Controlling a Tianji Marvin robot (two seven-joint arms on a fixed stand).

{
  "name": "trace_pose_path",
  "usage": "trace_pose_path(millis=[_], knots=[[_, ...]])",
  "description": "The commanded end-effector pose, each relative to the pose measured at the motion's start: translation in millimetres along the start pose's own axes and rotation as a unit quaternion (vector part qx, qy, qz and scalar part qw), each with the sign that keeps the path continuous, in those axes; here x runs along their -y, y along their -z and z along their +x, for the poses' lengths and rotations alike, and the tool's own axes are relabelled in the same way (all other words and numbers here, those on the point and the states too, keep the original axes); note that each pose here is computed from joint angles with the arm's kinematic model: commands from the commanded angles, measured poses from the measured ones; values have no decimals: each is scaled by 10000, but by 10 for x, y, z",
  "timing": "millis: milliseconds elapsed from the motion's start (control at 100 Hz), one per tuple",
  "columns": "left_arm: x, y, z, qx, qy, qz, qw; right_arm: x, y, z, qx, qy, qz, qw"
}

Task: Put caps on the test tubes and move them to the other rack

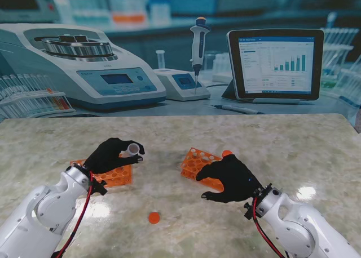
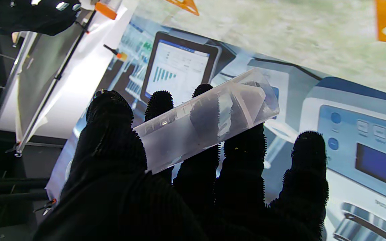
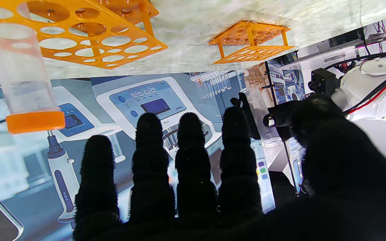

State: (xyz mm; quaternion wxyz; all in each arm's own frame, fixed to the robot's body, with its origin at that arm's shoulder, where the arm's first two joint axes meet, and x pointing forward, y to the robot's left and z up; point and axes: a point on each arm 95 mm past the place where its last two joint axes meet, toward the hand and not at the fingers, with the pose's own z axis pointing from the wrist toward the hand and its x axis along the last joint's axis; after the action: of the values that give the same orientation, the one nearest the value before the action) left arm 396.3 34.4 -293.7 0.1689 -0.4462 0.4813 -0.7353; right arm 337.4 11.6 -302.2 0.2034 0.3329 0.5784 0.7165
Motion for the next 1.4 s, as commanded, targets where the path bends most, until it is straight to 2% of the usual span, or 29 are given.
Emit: trace_pose_path(millis=[0,230,510,740,970,1240,1390], knots=[[-1,-67,141,-181,68,36,9998,19,12,29,-18,-41,6,10000],[-102,-151,328,-336,310,73,9989,24,10,38,-44,-54,11,10000],[-202,-215,428,-422,556,121,9975,32,1,44,-62,-76,24,9999],[-263,-253,463,-443,864,179,9951,32,1,50,-64,-87,23,9999],[-278,-260,463,-428,940,389,9939,35,-2,56,-70,-97,28,9999],[-308,-251,428,-389,962,157,9945,39,-6,67,-87,-114,27,9999],[-333,-269,421,-404,1004,204,9939,43,-9,70,-96,-126,29,9999]])
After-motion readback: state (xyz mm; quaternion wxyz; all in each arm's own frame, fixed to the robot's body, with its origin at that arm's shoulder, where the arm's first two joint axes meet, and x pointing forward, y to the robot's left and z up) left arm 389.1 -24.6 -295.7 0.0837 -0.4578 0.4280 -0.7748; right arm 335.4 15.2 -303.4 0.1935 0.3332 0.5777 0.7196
